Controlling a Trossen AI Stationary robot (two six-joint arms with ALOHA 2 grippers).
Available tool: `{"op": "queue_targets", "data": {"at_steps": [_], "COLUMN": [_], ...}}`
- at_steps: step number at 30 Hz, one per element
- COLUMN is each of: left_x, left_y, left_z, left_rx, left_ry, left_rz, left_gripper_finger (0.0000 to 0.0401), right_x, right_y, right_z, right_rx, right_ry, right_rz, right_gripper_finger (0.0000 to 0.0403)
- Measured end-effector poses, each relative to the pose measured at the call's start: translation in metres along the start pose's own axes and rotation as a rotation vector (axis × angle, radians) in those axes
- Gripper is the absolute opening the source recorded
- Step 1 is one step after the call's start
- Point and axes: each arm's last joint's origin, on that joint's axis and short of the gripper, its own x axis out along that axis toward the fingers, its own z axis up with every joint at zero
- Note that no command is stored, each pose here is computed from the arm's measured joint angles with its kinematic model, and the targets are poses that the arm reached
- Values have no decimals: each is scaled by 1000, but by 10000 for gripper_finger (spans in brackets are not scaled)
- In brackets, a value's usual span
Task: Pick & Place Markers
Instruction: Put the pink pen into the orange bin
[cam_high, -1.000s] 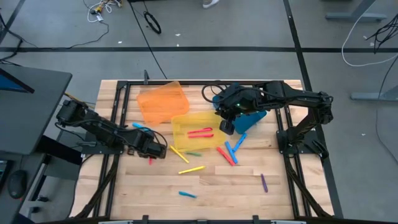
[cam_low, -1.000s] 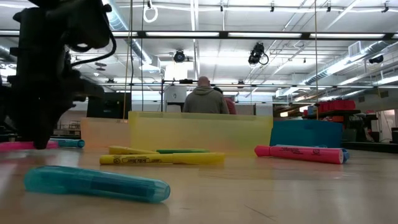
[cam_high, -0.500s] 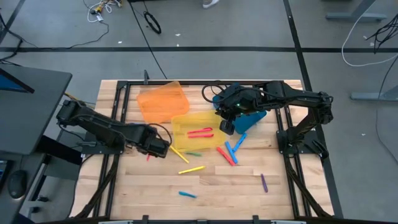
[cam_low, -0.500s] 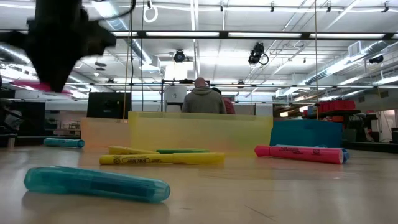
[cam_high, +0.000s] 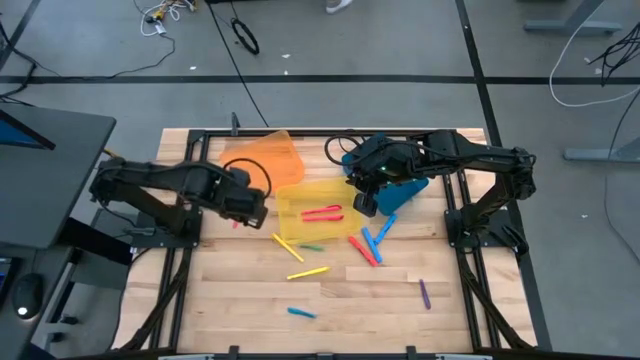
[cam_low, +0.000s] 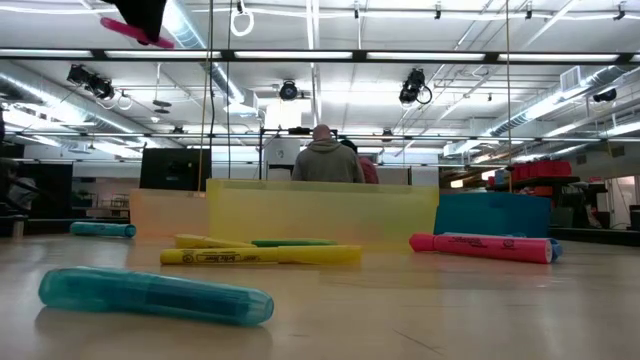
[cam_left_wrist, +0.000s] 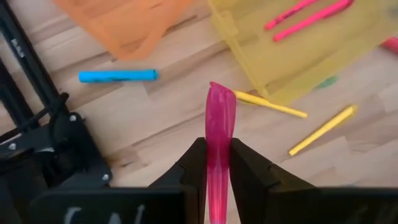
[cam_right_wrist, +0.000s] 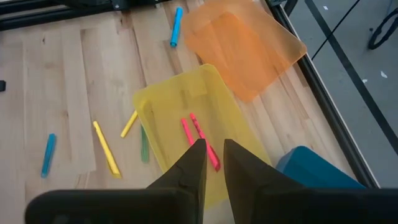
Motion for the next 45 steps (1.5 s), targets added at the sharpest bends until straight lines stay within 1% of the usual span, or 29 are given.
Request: {"op": "queue_targets", "data": {"at_steps": [4,9,18,24,29,33,35,36,40,45], "left_x": [4,11,30,53,78,93,100,104,124,152], "left_y": [3,9,37,64,88,97,96,94,81,66], "left_z": [18,54,119,158,193,207,211,212,215,215], "left_rx": [-30,-42,-88,-118,-162,-145,-97,-46,249,555], "left_ry": [-25,-87,-140,-120,-61,-40,-36,-28,21,84], "left_rz": [-2,-36,-6,69,40,46,49,50,54,161], "left_gripper_finger": [58,58,58,58,58,58,58,58,58,58], "right_x": [0,0,0,0,0,0,0,0,0,0], "right_y": [0,0,0,0,1,1,1,1,1,1], "right_z": [0,0,1,2,3,4,4,4,4,4], "right_rx": [7,7,23,32,35,36,36,36,37,37], "right_ry": [0,0,-12,-19,-34,-40,-40,-40,-40,-42], "right_rz": [0,0,3,5,8,10,10,10,10,10], "right_gripper_finger": [56,56,56,56,56,56,56,56,56,56]}}
